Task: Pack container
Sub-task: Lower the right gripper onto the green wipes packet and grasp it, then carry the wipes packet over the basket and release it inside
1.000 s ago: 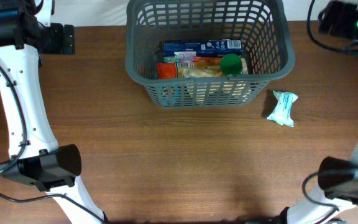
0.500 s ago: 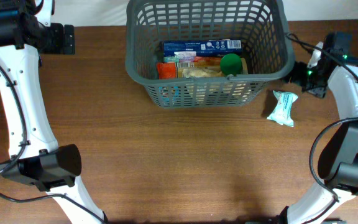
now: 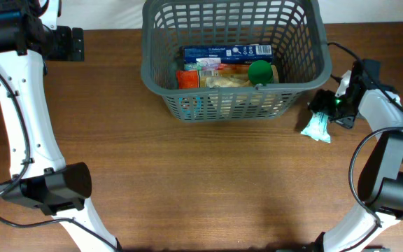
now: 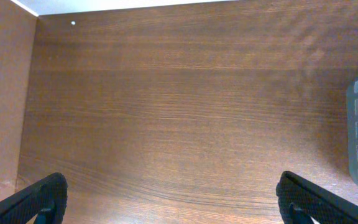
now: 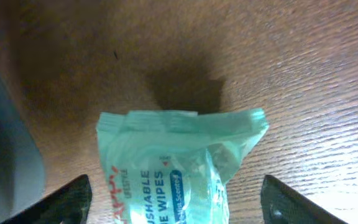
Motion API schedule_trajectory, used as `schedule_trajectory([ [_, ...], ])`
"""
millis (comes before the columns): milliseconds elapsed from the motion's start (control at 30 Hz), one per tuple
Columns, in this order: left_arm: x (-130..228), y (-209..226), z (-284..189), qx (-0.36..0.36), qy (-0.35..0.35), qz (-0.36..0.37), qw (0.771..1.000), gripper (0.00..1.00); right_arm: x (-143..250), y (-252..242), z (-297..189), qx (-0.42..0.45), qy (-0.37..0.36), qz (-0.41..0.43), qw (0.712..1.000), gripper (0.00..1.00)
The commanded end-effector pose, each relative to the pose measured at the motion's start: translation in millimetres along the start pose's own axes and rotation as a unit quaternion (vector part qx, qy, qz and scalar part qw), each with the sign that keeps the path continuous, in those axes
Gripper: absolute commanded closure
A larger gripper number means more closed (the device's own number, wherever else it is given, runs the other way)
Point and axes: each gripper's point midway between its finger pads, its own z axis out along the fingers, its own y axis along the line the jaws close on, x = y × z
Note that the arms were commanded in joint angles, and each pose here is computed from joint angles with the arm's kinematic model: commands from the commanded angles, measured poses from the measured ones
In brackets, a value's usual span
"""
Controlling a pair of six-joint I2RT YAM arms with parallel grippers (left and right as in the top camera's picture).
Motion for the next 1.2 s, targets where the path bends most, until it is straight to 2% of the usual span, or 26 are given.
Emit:
schedule_trajectory([
  [0,0.7,2.3,-2.5,-0.005,-0.001,-0.007,1.000,0.01,8.4,2.3,1.9,-0.004,0.007,-0.008,1.000,0.34],
  [133,0.7,2.2,-2.5,-0.004,-0.001,-0.007,1.000,0.01,10.7,0.9,6.5,-0.003,0.013,-0.006,1.000,0.40],
  [333,0.8,2.2,-2.5,-0.004,0.000,-0.007,1.000,0.01,7.7,0.5,2.7,-0.003,0.007,-0.003,1.000,0.68],
  [400,0.8,2.2,-2.5,-0.004,0.000,-0.007,1.000,0.01,0.1,-1.3,-5.8,-0.003,-0.006,0.013,1.000,0.74],
  [500,0.7,2.2,-2.5,-0.004,-0.001,-0.007,1.000,0.01,-29.2,1.9,-44.3,-0.010,-0.055,0.025,0.998,0.81],
  [700,0.7,2.2,-2.5,-0.004,-0.001,-0.007,1.000,0.01,-81.4,18.9,-144.9,-0.023,-0.167,0.012,0.986,0.88],
  [767,0.7,2.2,-2.5,-0.004,-0.001,-0.007,1.000,0.01,-96.1,32.9,-198.8,-0.032,-0.219,0.000,0.975,0.89],
  [900,0.7,2.2,-2.5,-0.004,-0.001,-0.007,1.000,0.01,-99.5,59.4,-261.6,-0.049,-0.274,-0.025,0.960,0.89],
  [1033,0.7,2.2,-2.5,-0.004,-0.001,-0.007,1.000,0.01,-89.7,90.4,-294.3,-0.071,-0.304,-0.057,0.948,0.89],
  [1167,0.7,2.2,-2.5,-0.004,-0.001,-0.007,1.000,0.01,-75.6,124.3,-301.3,-0.094,-0.306,-0.093,0.943,0.91],
])
